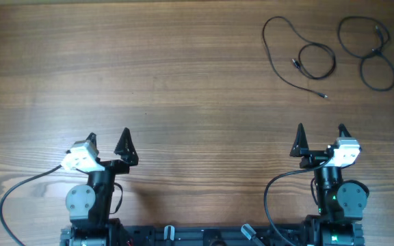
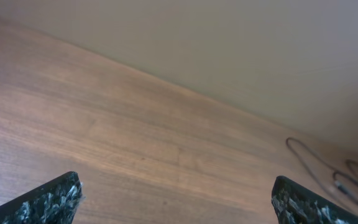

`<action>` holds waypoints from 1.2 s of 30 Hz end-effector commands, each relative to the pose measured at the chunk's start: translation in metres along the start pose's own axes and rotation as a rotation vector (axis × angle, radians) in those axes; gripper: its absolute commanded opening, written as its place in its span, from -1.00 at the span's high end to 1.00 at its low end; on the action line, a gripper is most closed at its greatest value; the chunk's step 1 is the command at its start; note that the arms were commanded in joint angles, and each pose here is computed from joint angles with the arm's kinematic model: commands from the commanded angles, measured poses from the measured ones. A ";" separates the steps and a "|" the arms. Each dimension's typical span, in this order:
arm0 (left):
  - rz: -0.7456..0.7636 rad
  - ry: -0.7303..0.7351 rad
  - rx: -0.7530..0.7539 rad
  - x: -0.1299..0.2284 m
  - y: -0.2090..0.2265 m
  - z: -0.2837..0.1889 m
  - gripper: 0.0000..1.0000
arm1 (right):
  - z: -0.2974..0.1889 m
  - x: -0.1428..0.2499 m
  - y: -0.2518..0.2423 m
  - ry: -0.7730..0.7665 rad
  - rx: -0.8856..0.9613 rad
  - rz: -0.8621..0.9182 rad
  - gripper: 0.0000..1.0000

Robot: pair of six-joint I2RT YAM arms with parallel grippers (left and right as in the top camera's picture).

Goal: Untangle cables

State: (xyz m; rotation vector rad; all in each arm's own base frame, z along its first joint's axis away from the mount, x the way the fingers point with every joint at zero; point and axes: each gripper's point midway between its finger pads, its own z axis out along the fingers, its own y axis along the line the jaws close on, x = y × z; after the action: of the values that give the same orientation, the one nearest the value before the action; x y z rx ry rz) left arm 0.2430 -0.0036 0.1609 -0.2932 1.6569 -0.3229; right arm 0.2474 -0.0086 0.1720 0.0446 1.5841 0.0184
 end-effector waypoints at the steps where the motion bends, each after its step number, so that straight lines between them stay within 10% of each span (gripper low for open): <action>1: 0.129 -0.011 0.011 0.003 0.000 0.002 -1.00 | -0.001 -0.003 0.000 -0.016 -0.003 -0.012 -0.99; 36: 0.259 -0.021 0.054 0.006 -0.009 0.003 -1.00 | -0.001 -0.003 0.000 -0.016 -0.003 -0.012 -0.99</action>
State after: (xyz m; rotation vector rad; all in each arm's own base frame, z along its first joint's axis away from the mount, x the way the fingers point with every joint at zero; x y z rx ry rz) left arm 0.2452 -0.0156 0.1617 -0.0518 1.6408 -0.1928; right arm 0.2474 -0.0086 0.1721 0.0446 1.5837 0.0184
